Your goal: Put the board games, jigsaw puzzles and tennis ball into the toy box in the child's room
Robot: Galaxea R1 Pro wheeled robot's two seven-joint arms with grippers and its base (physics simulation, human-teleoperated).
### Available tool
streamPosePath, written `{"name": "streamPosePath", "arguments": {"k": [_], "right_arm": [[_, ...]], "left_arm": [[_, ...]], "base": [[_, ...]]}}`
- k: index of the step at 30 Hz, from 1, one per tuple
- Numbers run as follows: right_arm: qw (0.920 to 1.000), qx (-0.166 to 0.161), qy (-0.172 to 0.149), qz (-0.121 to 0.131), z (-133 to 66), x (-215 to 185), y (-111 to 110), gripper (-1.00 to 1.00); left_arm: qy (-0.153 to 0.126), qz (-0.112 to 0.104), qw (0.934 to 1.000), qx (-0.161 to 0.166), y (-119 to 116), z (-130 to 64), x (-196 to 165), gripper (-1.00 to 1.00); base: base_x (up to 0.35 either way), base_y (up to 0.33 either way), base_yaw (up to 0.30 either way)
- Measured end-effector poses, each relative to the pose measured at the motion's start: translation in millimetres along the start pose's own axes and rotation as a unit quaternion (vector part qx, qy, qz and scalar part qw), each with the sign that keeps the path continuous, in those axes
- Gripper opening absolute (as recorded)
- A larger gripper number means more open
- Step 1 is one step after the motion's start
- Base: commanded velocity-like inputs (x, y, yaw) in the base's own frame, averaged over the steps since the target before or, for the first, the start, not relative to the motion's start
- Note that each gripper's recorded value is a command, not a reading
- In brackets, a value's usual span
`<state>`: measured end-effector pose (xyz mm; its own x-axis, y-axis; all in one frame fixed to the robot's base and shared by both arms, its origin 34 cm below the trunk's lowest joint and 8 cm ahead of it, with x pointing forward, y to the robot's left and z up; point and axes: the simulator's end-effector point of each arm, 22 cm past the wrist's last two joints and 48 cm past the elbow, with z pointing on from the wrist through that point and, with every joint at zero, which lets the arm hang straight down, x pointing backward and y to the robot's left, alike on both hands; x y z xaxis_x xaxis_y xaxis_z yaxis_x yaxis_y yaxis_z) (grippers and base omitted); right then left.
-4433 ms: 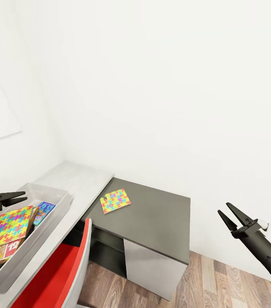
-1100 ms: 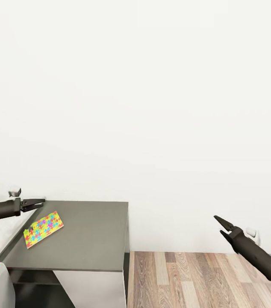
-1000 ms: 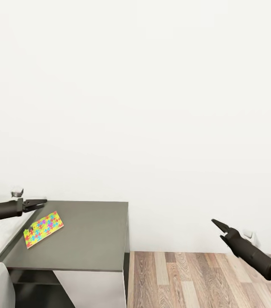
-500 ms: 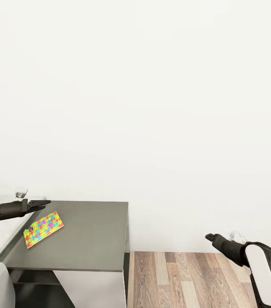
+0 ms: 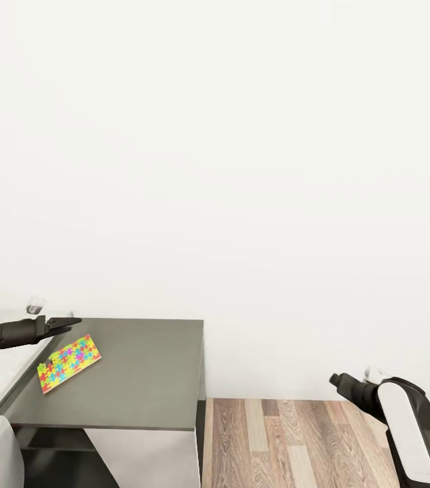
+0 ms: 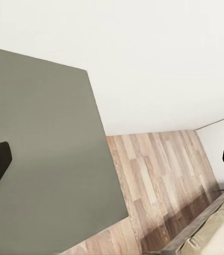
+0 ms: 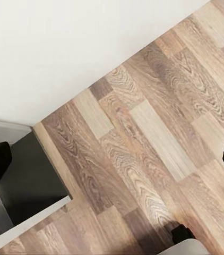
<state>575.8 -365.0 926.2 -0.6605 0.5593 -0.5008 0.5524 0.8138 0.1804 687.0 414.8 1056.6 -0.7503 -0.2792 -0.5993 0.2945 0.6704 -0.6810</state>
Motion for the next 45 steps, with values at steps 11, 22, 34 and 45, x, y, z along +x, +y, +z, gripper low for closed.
{"name": "streamPosePath", "arguments": {"k": [11, 22, 34, 45], "right_arm": [[1.0000, -0.008, 0.002, -0.002, 2.5, 1, 4, 1.00], [0.9999, -0.004, 0.010, -0.005, 8.8, 6, 3, 1.00], [0.9999, -0.001, 0.016, -0.006, 13.9, 10, 2, 1.00], [0.9998, 0.001, 0.021, -0.006, 18.3, 14, 1, 1.00]], "left_arm": [[0.004, -0.003, 0.9972, -0.075, 31, 19.5, 3, 1.00], [0.014, 0.007, 0.9714, -0.237, 85, 57.9, 12, 1.00], [0.019, 0.008, 0.9383, -0.345, 122, 56.6, 19, 1.00], [0.022, 0.007, 0.9233, -0.384, 139, 48.2, 22, 1.00]], "base": [[0.000, 0.000, 0.000], [0.000, 0.000, -0.002], [0.000, 0.000, -0.175], [0.000, 0.000, -0.137]]}}
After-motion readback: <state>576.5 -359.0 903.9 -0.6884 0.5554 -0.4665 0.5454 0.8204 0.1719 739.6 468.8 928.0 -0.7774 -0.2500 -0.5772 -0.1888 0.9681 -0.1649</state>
